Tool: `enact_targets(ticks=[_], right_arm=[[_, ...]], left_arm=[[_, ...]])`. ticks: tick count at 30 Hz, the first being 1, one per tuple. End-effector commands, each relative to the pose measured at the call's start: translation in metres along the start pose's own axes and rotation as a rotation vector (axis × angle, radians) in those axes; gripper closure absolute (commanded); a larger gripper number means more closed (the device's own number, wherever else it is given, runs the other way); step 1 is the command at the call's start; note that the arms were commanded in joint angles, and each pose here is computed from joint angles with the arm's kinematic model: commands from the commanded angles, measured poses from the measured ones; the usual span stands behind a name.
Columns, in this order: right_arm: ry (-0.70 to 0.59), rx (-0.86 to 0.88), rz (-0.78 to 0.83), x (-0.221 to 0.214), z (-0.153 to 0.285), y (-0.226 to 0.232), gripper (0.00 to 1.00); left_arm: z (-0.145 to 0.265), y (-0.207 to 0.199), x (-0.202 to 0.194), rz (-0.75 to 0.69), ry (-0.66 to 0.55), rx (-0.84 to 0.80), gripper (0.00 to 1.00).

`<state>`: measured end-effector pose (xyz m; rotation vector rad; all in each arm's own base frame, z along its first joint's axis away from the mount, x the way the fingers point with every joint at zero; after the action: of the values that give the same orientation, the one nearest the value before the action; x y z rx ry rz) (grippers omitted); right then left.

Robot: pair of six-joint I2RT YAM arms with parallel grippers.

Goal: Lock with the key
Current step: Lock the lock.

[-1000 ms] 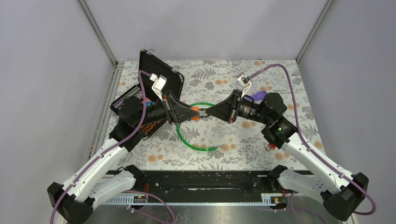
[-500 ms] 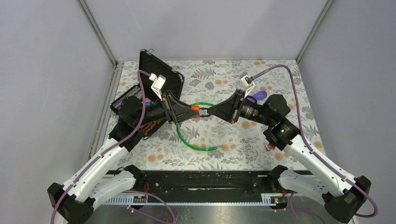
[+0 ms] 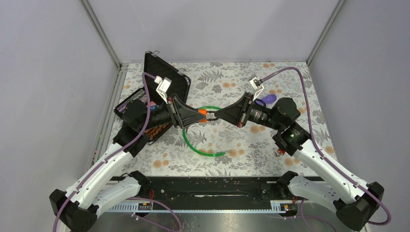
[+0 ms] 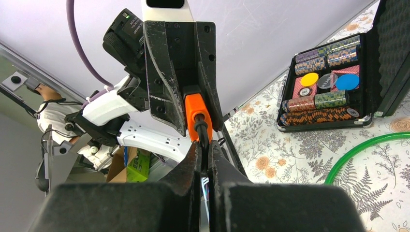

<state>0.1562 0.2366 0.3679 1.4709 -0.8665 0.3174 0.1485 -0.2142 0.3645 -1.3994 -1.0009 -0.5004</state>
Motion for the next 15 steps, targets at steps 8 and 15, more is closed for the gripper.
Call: enact_targets(ticks=[8,15], right_arm=[[-0.076,0.065,0.056,0.014,-0.018,0.009,1.00],[-0.053,0.085,0.020,0.007,-0.039,0.015,1.00]], left_arm=[[-0.009,-0.010,0.010,0.090,0.006,-0.087,1.00],[-0.017,0.006,0.003,0.105,0.040,-0.049,1.00]])
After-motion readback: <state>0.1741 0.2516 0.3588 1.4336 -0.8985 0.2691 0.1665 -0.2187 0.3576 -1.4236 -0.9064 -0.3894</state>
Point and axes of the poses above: each gripper's point midway between its finger pads, its own z axis back along the fingers, its own y axis along the line the jaws close on, x = y × z, the point moved 6 cm from there along z, back along the fingers, and after that the axes turned 8 degrees about -z, right-handed, at the moved point
